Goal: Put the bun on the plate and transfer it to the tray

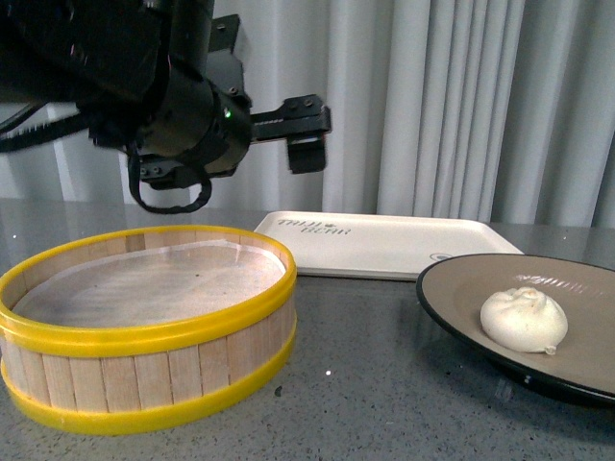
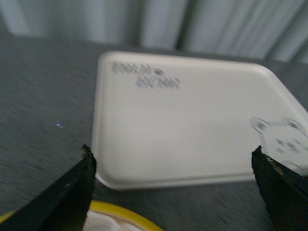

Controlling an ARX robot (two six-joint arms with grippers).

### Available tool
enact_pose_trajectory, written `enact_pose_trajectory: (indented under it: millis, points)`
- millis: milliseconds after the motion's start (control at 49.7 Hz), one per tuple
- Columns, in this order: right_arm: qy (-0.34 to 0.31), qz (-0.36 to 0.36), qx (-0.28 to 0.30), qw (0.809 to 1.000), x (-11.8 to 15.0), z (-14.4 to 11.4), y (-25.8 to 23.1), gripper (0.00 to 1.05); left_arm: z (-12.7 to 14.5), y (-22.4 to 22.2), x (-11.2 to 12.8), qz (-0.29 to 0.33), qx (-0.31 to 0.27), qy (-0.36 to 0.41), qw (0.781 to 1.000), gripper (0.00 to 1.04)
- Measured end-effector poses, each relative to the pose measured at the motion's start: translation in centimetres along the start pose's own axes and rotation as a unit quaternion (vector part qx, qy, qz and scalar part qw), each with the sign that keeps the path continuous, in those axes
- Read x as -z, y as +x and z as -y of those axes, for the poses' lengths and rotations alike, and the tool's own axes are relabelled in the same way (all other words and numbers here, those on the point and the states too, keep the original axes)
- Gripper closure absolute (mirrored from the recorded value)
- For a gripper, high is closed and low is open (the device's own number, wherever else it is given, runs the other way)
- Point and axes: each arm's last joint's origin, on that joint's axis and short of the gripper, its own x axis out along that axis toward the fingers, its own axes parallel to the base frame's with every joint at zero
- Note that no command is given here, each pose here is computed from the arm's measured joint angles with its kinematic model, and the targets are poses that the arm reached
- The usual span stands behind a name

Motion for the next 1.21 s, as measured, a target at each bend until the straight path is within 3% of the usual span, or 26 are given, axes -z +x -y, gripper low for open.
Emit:
enact_pose_trajectory:
  millis: [60,201,463,765,1208]
  points:
    - [0.0,0.0,0.0,1.0,0.0,0.0,0.0,0.08,-1.2,-1.2,0.7,0.06,-0.063,0.023,0.996,0.23]
    - [0.0,0.0,0.001,1.0,0.0,0.0,0.0,0.08,-4.2,-5.3,2.6,0.11,-0.084,0.038,0.99,0.45]
    - [0.0,0.0,0.0,1.0,0.0,0.0,0.0,0.08,-8.8,-13.4,9.3,0.091,-0.089,0.056,0.99,1.0]
    - [0.0,0.0,0.0,1.0,0.0,0.0,0.0,0.08,-10.9,-19.5,13.1,0.09,-0.093,0.057,0.99,1.01]
    - [0.0,0.0,0.0,1.0,0.0,0.0,0.0,0.08,-12.2,-23.8,15.3,0.091,-0.097,0.056,0.989,1.01]
